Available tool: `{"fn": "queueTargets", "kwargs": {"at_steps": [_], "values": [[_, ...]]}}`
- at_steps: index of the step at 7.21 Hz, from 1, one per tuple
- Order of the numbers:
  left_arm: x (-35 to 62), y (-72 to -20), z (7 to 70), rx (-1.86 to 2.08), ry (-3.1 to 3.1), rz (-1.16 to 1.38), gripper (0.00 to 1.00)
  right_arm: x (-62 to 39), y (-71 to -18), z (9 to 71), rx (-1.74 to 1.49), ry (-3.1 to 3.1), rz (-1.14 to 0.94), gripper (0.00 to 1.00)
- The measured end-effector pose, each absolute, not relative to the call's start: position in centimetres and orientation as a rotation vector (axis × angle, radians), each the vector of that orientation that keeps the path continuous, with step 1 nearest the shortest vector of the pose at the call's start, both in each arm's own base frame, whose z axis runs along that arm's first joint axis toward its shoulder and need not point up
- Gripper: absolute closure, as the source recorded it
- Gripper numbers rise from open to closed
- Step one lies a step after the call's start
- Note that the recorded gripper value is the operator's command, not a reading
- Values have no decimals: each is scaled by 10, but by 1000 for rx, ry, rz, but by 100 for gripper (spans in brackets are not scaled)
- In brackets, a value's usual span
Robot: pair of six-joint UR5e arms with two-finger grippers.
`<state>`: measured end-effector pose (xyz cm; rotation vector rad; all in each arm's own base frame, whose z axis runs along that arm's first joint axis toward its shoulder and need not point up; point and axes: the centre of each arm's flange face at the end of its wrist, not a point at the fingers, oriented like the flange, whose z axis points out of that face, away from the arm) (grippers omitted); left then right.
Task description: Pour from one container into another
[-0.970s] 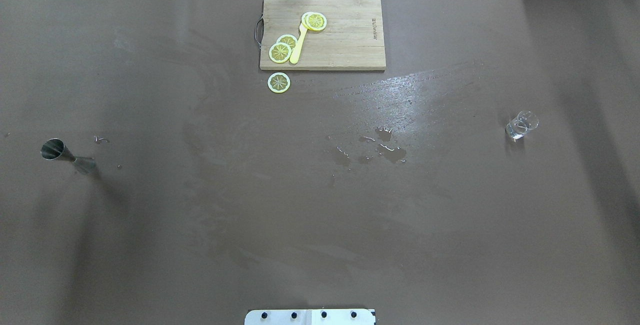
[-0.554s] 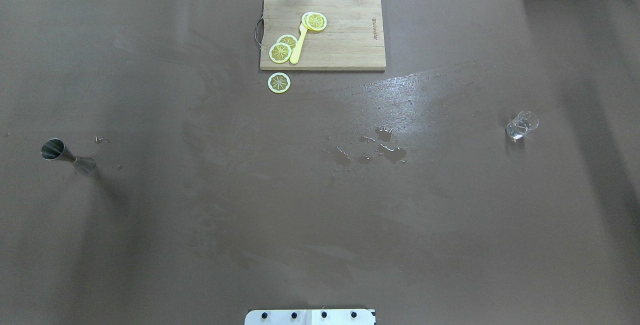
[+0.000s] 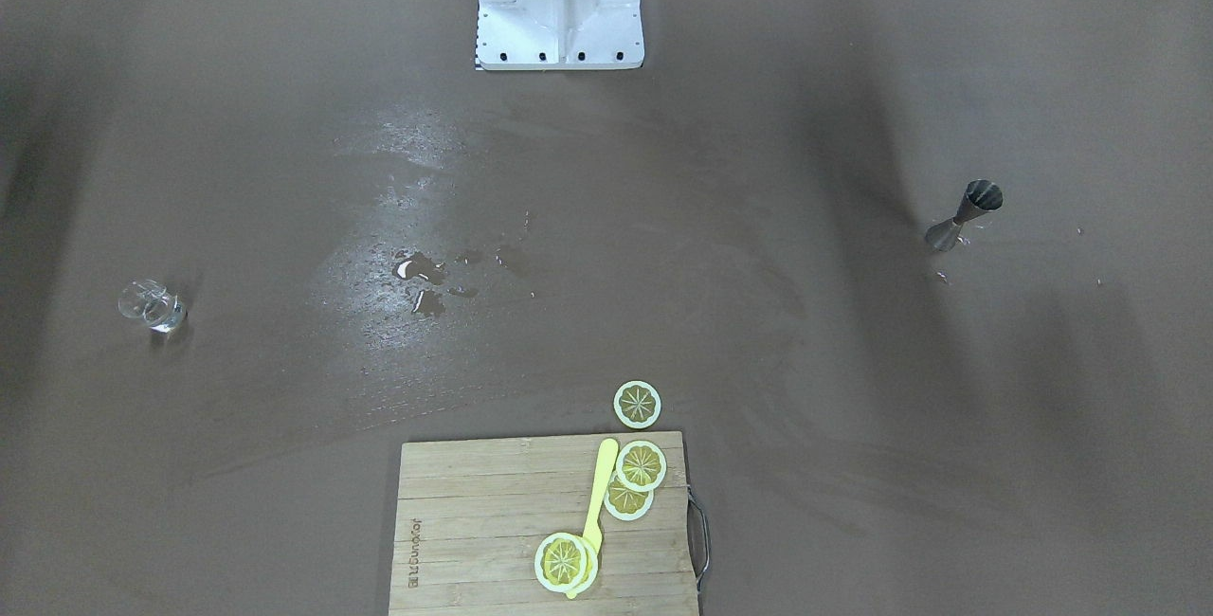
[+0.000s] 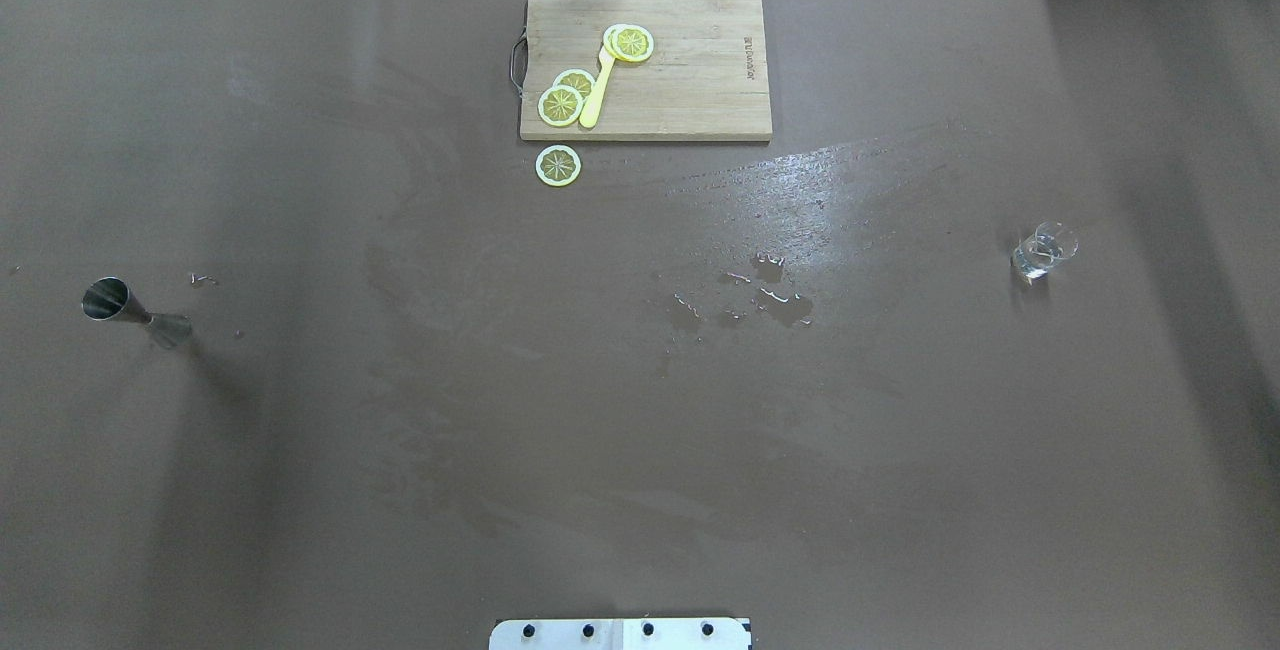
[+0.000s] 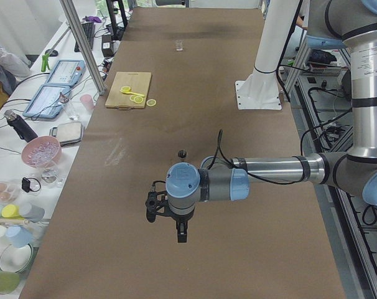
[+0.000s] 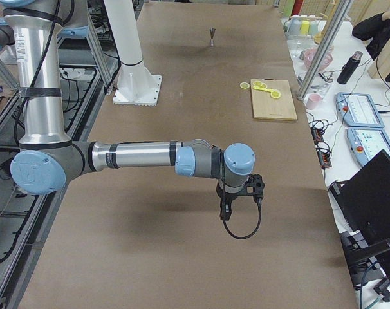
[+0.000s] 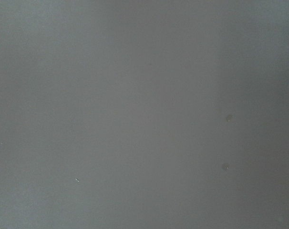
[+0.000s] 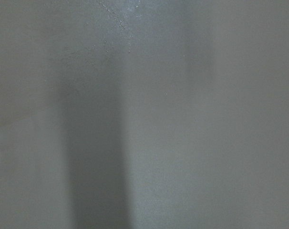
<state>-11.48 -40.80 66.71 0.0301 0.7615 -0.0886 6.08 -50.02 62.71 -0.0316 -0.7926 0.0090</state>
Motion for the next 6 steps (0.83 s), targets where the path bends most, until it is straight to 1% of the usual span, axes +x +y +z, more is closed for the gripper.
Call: {"fn": "queueTargets", "kwargs": {"at_steps": [6], "values": [[-117,-409,664,38,748,-86,1,60,-500,628,-33,-793,7,0]]}}
